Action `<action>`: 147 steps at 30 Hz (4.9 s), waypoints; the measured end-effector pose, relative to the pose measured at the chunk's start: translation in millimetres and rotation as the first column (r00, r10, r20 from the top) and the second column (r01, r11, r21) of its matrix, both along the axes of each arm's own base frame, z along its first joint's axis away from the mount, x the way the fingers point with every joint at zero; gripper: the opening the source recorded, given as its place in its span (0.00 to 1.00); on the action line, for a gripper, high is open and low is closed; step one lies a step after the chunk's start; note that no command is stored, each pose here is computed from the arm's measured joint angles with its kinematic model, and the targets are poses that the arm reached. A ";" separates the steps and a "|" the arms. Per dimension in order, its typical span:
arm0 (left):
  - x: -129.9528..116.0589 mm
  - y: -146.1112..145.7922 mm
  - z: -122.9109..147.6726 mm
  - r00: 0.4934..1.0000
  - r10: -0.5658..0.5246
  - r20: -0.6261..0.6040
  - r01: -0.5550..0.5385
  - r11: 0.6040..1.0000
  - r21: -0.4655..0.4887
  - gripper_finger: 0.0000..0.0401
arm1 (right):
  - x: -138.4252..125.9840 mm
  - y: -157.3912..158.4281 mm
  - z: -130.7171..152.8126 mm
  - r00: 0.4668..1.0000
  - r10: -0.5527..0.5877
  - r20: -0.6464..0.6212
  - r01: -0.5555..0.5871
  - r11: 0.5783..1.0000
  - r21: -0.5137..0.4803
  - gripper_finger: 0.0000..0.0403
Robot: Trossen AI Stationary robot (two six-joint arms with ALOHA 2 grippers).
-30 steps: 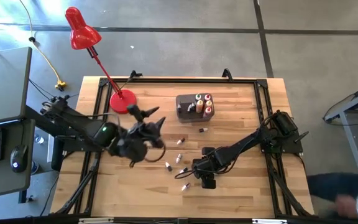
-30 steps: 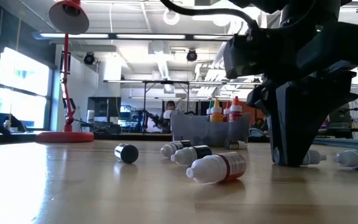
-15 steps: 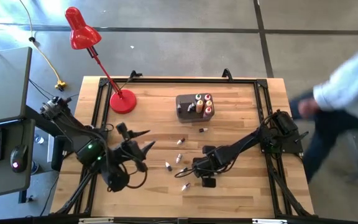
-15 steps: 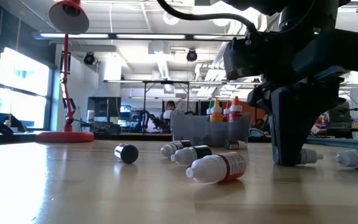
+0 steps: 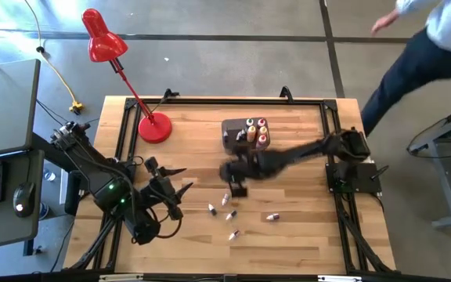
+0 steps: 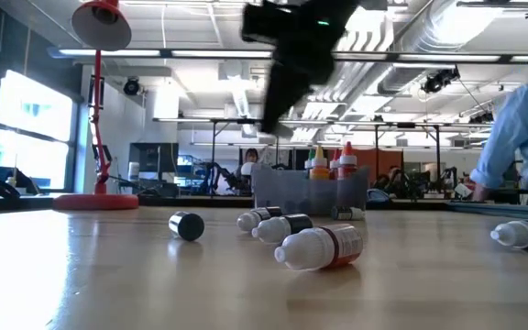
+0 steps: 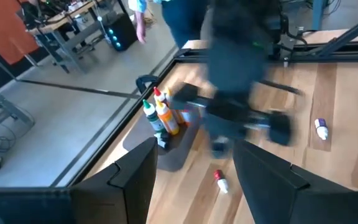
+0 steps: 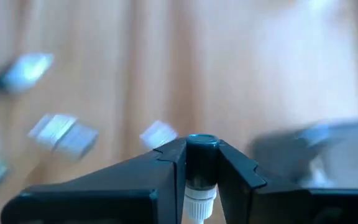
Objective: Pick & Place food coloring
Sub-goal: Put the small green food coloring bottle into the black bin, then put the small purple food coloring bottle into the black bin, then put the small dark blue food coloring bottle into the black bin
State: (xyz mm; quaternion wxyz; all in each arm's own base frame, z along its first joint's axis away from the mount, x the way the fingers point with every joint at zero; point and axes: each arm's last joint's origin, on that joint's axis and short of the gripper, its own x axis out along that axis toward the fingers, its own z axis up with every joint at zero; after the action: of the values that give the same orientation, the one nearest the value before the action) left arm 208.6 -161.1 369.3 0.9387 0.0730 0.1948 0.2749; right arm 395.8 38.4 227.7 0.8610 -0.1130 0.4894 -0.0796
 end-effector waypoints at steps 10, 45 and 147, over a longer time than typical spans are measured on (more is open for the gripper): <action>0.1 -1.3 -2.2 0.999 -0.034 -0.042 0.032 0.998 -0.047 0.51 | -5.4 -125.6 15.4 0.966 -0.260 -0.009 0.260 0.966 0.010 0.16; 16.9 -22.1 -44.0 0.972 -0.029 -0.232 -0.023 0.976 -0.217 0.51 | -62.7 16.3 35.5 0.939 0.138 -0.315 -0.094 0.984 0.150 0.45; 126.8 0.0 -122.8 0.564 -0.562 -0.604 0.422 0.826 -0.374 0.51 | -90.7 -20.2 29.9 0.900 -0.070 -0.431 0.012 0.991 -0.134 0.33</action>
State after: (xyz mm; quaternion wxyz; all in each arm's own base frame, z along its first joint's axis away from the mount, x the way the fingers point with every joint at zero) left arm 335.5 -161.1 246.4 0.8365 0.1334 0.5272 -0.0666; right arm 305.1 18.2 257.6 0.7192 -0.1726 0.6653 -0.1016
